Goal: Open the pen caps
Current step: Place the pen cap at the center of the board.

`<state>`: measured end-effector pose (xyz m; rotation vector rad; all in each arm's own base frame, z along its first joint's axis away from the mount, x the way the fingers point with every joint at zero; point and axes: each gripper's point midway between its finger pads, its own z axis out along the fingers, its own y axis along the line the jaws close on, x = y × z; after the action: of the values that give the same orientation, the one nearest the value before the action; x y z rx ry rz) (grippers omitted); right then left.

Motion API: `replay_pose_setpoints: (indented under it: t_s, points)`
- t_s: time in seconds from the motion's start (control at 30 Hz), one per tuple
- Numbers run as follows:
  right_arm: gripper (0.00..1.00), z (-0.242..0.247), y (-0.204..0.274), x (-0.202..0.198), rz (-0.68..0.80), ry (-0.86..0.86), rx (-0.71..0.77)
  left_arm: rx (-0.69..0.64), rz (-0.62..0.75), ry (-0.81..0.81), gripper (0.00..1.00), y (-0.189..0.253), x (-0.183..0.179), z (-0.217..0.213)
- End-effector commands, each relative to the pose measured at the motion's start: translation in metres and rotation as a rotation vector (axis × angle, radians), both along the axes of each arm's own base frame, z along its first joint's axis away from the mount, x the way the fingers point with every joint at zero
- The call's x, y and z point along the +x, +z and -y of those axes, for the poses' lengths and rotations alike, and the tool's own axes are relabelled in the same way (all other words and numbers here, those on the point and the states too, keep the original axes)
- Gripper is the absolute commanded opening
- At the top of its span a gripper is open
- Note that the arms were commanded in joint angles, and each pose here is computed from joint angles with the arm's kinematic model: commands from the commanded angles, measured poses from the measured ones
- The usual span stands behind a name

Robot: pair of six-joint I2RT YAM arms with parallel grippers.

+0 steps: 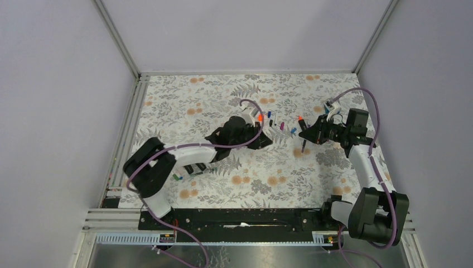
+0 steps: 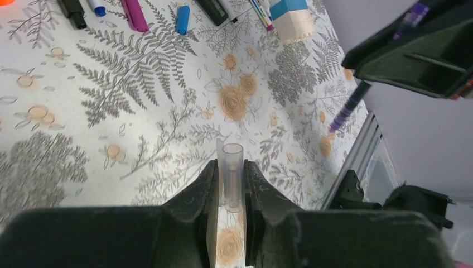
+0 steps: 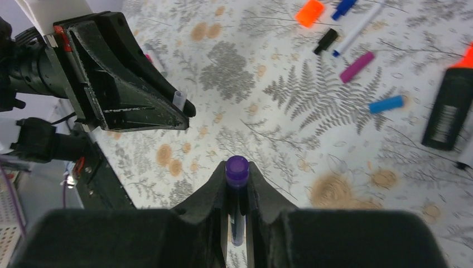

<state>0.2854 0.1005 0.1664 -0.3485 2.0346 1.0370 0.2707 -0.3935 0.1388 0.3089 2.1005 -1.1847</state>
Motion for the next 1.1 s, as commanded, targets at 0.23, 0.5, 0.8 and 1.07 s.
replay_pose_setpoints:
  t_s: [0.23, 0.5, 0.8, 1.07]
  points:
    - [0.04, 0.058, -0.033, 0.021, -0.046, -0.222, -0.21, -0.048, -0.041, -0.076, 0.0, -0.01, 0.043, 0.069]
    - [0.04, 0.085, -0.058, 0.039, -0.126, -0.263, -0.341, 0.126, -0.035, -0.024, 0.0, -0.054, 0.08, 0.083]
    - [0.05, 0.116, -0.083, 0.07, -0.235, -0.22, -0.469, 0.221, 0.011, -0.008, 0.05, -0.07, 0.107, 0.093]
    - [0.08, 0.13, -0.1, 0.091, -0.335, -0.158, -0.518, 0.261, 0.023, -0.004, 0.24, -0.077, 0.114, 0.095]
